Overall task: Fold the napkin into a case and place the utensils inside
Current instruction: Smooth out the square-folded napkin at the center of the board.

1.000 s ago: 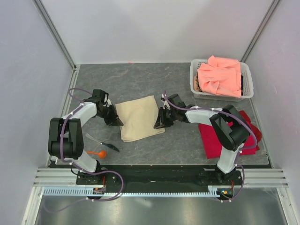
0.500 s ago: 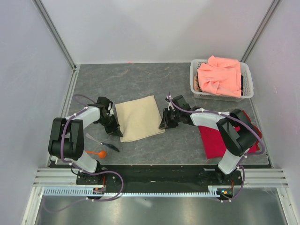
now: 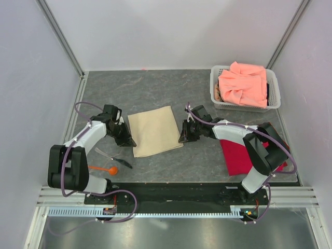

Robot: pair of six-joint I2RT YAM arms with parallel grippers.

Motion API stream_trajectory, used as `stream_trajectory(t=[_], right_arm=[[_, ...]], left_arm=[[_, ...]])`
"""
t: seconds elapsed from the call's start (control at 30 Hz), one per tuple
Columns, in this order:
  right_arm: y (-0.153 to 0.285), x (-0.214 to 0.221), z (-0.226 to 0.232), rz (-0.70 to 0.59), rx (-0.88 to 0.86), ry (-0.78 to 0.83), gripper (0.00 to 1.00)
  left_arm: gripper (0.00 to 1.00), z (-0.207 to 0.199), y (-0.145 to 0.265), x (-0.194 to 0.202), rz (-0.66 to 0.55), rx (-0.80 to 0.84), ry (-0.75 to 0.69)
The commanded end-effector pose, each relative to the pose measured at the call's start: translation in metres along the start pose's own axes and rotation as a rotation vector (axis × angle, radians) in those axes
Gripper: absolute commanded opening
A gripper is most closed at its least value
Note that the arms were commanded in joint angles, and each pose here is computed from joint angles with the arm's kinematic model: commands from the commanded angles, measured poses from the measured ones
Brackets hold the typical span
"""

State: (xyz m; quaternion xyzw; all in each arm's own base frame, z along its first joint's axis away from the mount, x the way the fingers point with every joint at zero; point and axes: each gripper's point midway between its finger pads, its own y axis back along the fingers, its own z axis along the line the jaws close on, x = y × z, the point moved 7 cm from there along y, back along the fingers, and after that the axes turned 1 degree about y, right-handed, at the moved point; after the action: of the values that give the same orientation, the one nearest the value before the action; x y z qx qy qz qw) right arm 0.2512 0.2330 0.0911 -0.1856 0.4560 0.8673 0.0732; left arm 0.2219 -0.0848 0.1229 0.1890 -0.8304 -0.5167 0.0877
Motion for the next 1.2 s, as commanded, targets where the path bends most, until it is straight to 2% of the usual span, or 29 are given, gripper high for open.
stream_trajectory(t=[0.0, 0.27, 0.5, 0.6, 0.73, 0.87, 1.0, 1.17], right_arm=[[0.013, -0.013, 0.012, -0.058, -0.025, 0.031, 0.27], [-0.008, 0.007, -0.009, -0.012, 0.023, 0.007, 0.25], [0.015, -0.011, -0.017, -0.059, 0.204, 0.092, 0.19], [0.025, -0.027, -0.001, -0.101, 0.181, 0.122, 0.20], [0.021, -0.042, 0.032, -0.101, 0.079, 0.140, 0.21], [0.012, -0.040, 0.050, -0.086, -0.044, 0.100, 0.20], [0.004, -0.026, 0.042, -0.065, -0.058, 0.086, 0.18], [-0.012, 0.003, 0.006, -0.017, 0.040, 0.066, 0.15]], left_arm=[[0.07, 0.007, -0.017, 0.008, 0.077, -0.001, 0.075], [0.03, 0.022, -0.036, 0.013, 0.129, -0.067, 0.091], [0.08, -0.008, 0.001, -0.010, 0.018, 0.031, -0.006], [0.13, -0.026, 0.016, -0.033, -0.050, 0.101, -0.021], [0.11, -0.042, 0.022, -0.081, -0.134, 0.147, 0.008], [0.07, -0.040, -0.001, -0.115, -0.118, 0.108, 0.038], [0.06, -0.034, -0.018, -0.136, -0.125, 0.055, 0.049], [0.05, -0.022, -0.041, -0.158, -0.123, -0.017, 0.060]])
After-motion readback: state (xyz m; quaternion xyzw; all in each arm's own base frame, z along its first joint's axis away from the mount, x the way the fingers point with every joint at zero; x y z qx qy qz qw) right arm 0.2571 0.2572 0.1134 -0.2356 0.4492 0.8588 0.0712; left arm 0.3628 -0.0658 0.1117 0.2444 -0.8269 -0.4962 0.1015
